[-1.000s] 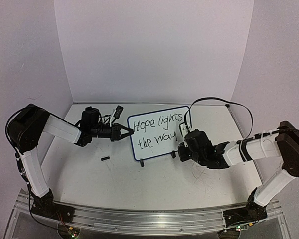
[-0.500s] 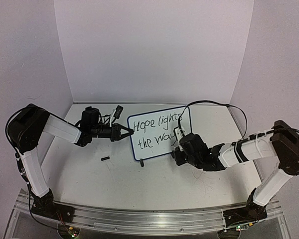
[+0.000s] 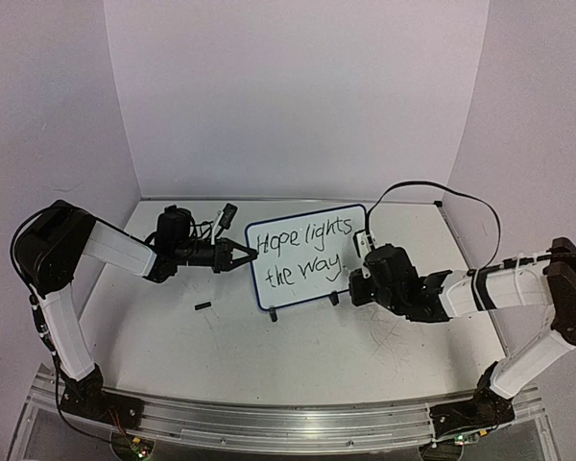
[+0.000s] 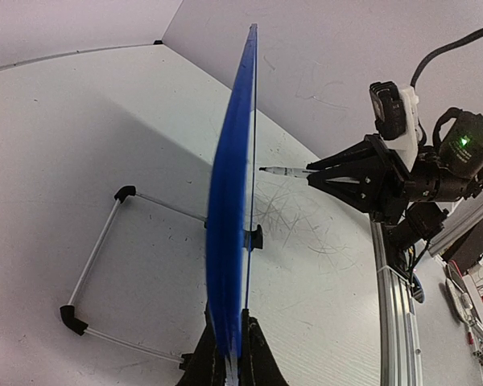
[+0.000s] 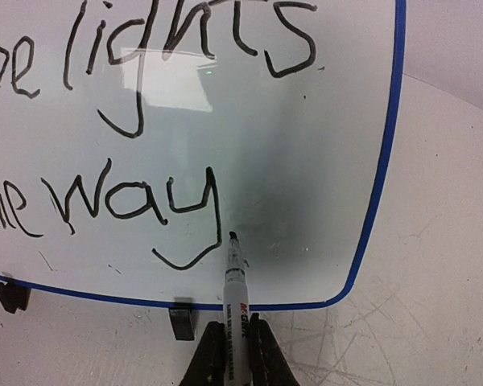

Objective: Write a sentence on the whiteboard
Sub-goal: Write a sentence on the whiteboard, then place the whiteboard at the center of the board, then pick up the pen cap from the center of the board, then insert the whiteboard marker without the cap into the pen cap.

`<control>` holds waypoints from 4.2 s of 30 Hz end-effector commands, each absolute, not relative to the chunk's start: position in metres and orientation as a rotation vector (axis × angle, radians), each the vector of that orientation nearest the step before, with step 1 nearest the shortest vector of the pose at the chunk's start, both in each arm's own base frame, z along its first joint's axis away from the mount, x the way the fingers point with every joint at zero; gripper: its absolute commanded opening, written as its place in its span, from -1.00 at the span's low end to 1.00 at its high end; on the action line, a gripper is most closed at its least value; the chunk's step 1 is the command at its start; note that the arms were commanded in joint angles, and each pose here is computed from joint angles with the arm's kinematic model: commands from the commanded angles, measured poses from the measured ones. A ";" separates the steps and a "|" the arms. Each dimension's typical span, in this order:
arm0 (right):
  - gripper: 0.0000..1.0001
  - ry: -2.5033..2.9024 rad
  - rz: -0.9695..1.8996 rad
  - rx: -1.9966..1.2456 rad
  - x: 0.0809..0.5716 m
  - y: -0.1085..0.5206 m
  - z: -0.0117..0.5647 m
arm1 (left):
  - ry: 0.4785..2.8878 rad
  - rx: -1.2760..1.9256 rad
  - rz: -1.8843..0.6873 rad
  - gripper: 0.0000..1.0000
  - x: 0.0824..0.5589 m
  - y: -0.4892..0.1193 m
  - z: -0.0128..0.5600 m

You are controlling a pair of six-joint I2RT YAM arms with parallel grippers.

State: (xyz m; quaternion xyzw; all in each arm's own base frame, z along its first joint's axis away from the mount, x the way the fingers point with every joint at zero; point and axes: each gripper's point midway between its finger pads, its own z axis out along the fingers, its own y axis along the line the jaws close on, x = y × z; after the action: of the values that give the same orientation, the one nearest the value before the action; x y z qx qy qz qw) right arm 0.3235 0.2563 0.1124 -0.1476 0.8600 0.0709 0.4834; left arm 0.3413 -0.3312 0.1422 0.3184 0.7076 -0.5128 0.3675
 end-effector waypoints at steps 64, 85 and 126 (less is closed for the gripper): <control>-1.00 1.786 0.464 -0.559 0.283 0.261 0.234 | 2.706 0.671 -0.274 0.14 0.311 -0.219 0.044; -1.00 1.789 0.473 -0.546 0.281 0.259 0.229 | 2.821 0.706 -0.147 -0.37 0.299 -0.215 0.012; -1.00 2.076 1.161 -0.836 0.221 0.397 0.291 | 1.293 1.140 -0.080 -1.00 0.218 -0.332 0.253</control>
State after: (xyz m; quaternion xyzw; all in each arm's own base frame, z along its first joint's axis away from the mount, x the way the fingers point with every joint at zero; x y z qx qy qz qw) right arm 0.2338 0.3857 0.2810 -0.3241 0.7763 0.4115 0.3507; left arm 0.2046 -0.3287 0.2247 0.4976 0.6317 -0.1299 0.5800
